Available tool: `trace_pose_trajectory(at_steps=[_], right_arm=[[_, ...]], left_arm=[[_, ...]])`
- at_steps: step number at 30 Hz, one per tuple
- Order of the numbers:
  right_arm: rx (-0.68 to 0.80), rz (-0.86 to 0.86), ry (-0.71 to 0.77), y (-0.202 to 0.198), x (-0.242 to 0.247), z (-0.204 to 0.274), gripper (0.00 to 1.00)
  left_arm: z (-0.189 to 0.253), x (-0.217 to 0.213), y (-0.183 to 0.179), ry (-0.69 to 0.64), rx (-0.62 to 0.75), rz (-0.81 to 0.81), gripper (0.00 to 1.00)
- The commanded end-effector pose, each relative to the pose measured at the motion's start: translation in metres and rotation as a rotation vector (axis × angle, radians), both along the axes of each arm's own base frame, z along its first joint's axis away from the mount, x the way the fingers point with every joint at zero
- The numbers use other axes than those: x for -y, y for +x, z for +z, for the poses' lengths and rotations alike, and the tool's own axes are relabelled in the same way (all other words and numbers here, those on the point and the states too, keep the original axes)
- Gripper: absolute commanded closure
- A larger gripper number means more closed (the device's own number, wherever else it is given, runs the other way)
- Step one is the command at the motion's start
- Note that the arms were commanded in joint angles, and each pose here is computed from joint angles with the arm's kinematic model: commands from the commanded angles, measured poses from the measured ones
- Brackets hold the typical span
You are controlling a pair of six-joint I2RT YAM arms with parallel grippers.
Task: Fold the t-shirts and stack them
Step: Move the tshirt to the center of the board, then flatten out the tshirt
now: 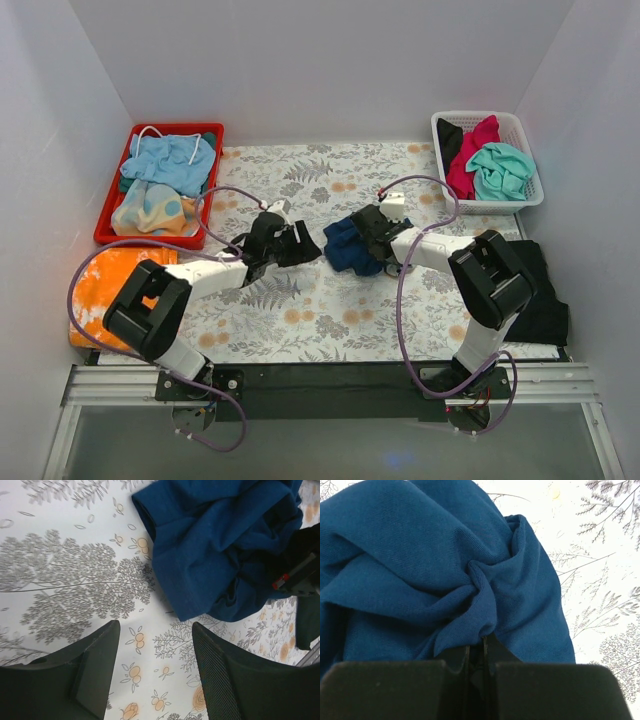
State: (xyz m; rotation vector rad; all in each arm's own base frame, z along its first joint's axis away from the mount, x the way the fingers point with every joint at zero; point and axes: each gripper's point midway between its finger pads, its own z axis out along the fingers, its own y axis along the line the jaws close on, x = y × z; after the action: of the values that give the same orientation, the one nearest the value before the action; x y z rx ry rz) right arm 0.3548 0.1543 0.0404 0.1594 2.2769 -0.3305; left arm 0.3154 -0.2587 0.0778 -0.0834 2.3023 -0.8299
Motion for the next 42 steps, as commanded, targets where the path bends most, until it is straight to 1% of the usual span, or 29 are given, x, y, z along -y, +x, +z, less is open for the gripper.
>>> trace_pose_trajectory(at_steps=[1,6,9,15,17,18,19,21,23,25,26,27,29,30,31,32,33,35,36,37,39,40,42], right_arm=[[-0.046,-0.011,0.055,-0.01,0.001,-0.012,0.99],[-0.068,0.01,0.098,-0.011,-0.007,-0.018,0.99],[-0.073,0.017,0.113,-0.012,-0.01,-0.019,0.99],[-0.081,0.026,0.109,-0.014,-0.008,-0.022,0.99],[-0.081,0.027,0.111,-0.015,-0.009,-0.021,0.99],[-0.084,0.029,0.113,-0.016,-0.008,-0.022,0.99],[-0.083,0.031,0.114,-0.016,-0.009,-0.021,0.99],[-0.076,0.034,0.113,-0.016,-0.008,-0.017,0.99],[-0.057,0.038,0.116,-0.016,-0.006,-0.009,0.99],[-0.041,0.045,0.104,-0.017,-0.002,-0.001,0.85],[-0.016,0.048,0.115,-0.016,-0.002,0.01,0.78],[-0.007,0.062,0.112,-0.016,-0.002,0.015,0.67],[0.036,0.072,0.131,-0.016,-0.001,0.034,0.55],[0.048,0.084,0.128,-0.017,0.0,0.041,0.42],[0.077,0.091,0.142,-0.018,0.001,0.053,0.36],[0.091,0.098,0.144,-0.019,0.002,0.059,0.26],[0.107,0.108,0.143,-0.019,0.004,0.065,0.24],[0.14,0.127,0.159,-0.022,0.005,0.079,0.2],[0.149,0.136,0.162,-0.022,0.005,0.083,0.2],[0.156,0.152,0.161,-0.023,0.005,0.087,0.2],[0.152,0.171,0.165,-0.025,0.004,0.085,0.2],[0.145,0.186,0.161,-0.027,0.003,0.083,0.21],[0.127,0.207,0.171,-0.029,0.0,0.074,0.21]], left_arm=[[-0.001,0.032,0.0,-0.059,-0.005,-0.058,0.42],[-0.02,0.052,-0.001,-0.095,-0.053,-0.084,0.47],[-0.019,0.062,0.0,-0.116,-0.049,-0.1,0.47],[-0.022,0.075,0.008,-0.124,-0.043,-0.113,0.47],[-0.031,0.076,0.009,-0.111,-0.058,-0.113,0.5],[-0.03,0.078,0.012,-0.112,-0.055,-0.112,0.54],[-0.033,0.078,0.013,-0.105,-0.057,-0.109,0.73],[-0.035,0.076,0.016,-0.085,-0.061,-0.092,1.0],[-0.026,0.067,0.021,-0.045,-0.029,-0.06,1.0],[-0.014,0.055,0.029,-0.001,0.014,-0.004,1.0],[-0.01,0.036,0.038,0.078,0.046,0.071,1.0],[0.013,0.027,0.045,0.091,0.101,0.121,1.0],[0.04,0.008,0.052,0.143,0.163,0.192,1.0],[0.07,-0.008,0.06,0.168,0.244,0.263,1.0],[0.09,-0.014,0.064,0.17,0.287,0.294,1.0],[0.106,-0.025,0.068,0.207,0.337,0.327,1.0],[0.134,-0.03,0.067,0.18,0.391,0.348,1.0],[0.159,-0.042,0.065,0.201,0.43,0.379,1.0],[0.169,-0.049,0.065,0.219,0.453,0.398,1.0],[0.187,-0.054,0.062,0.204,0.478,0.415,1.0],[0.204,-0.064,0.059,0.214,0.505,0.444,1.0],[0.219,-0.07,0.054,0.196,0.527,0.461,1.0],[0.232,-0.082,0.049,0.202,0.549,0.493,1.0]])
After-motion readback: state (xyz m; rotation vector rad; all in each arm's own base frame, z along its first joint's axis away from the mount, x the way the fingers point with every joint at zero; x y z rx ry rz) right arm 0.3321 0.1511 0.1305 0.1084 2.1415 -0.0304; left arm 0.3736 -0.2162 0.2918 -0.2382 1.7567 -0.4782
